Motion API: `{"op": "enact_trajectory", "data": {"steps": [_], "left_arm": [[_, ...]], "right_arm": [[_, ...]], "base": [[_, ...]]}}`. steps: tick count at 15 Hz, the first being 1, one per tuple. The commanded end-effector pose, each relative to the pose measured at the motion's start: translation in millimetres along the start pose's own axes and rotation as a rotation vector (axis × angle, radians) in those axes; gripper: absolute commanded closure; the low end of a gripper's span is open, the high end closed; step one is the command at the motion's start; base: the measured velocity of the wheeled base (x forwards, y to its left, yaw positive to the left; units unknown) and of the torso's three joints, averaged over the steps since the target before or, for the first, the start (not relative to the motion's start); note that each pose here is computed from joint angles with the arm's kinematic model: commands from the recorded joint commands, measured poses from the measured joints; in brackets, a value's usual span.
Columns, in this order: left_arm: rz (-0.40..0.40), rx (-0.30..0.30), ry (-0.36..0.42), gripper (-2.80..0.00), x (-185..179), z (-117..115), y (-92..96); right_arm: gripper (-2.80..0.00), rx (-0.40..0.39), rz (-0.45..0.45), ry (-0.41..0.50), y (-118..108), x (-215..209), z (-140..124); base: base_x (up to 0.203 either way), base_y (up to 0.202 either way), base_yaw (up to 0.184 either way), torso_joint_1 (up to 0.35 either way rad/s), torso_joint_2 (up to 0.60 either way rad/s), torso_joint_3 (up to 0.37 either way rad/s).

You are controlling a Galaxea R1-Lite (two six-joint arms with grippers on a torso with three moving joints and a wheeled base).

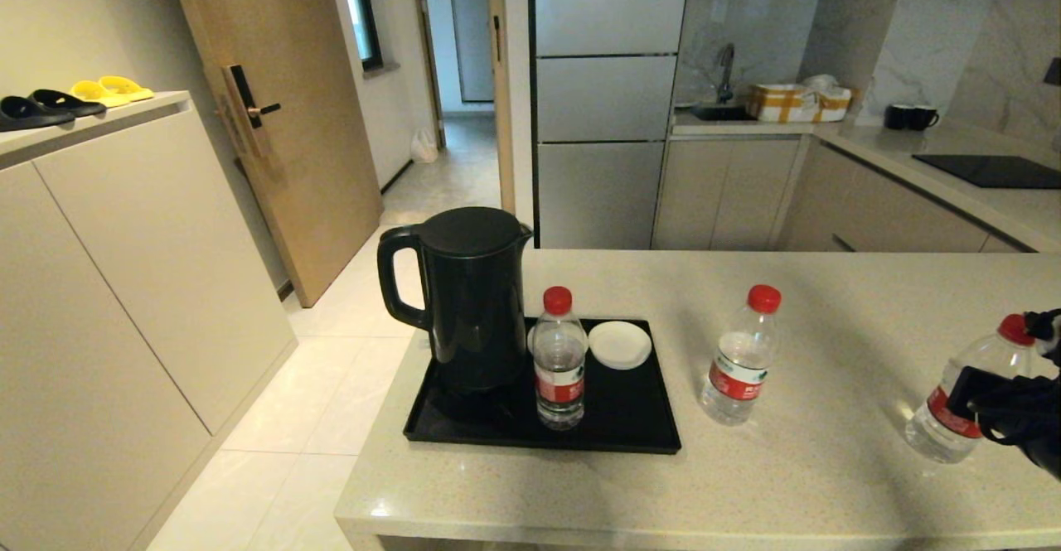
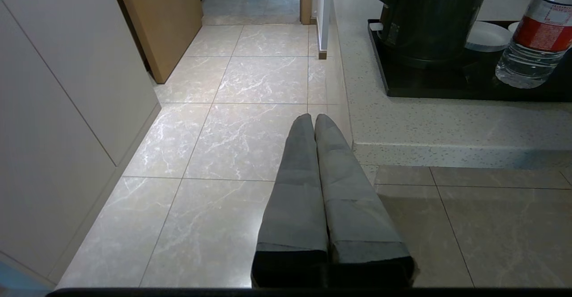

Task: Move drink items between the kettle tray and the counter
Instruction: Place it on the right

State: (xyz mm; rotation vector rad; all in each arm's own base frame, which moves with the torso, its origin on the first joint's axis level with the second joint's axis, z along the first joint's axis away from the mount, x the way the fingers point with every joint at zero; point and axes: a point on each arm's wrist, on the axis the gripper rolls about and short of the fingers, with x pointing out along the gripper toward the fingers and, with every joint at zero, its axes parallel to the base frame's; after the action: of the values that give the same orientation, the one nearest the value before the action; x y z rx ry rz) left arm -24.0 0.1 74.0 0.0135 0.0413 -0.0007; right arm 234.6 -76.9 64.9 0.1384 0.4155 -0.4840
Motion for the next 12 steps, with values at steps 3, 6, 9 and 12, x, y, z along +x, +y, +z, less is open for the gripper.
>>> {"op": "enact_trajectory", "data": {"steps": [3, 6, 9, 12], "left_arm": [[0.000, 0.000, 0.002, 0.00, 0.1, 0.0, 0.0], [0.000, 0.000, 0.002, 0.00, 0.1, 0.0, 0.0], [0.000, 0.000, 0.002, 0.00, 0.1, 0.0, 0.0], [0.000, 0.000, 0.002, 0.00, 0.1, 0.0, 0.0]], "right_arm": [[-2.80, -0.016, -0.001, 0.005, -1.0, -4.4, -1.3], [-2.80, -0.036, 0.007, 0.000, -0.9, -12.6, 1.2], [-2.80, -0.042, 0.047, -0.014, -2.3, -33.2, 10.5], [-2.80, -0.051, 0.123, -0.029, -4.6, -69.5, 27.7]], "base": [[0.000, 0.000, 0.000, 0.000, 0.00, 0.000], [0.000, 0.000, 0.000, 0.000, 0.00, 0.000], [0.000, 0.000, 0.000, 0.000, 0.00, 0.000], [0.000, 0.000, 0.000, 0.000, 0.00, 0.000]]}}
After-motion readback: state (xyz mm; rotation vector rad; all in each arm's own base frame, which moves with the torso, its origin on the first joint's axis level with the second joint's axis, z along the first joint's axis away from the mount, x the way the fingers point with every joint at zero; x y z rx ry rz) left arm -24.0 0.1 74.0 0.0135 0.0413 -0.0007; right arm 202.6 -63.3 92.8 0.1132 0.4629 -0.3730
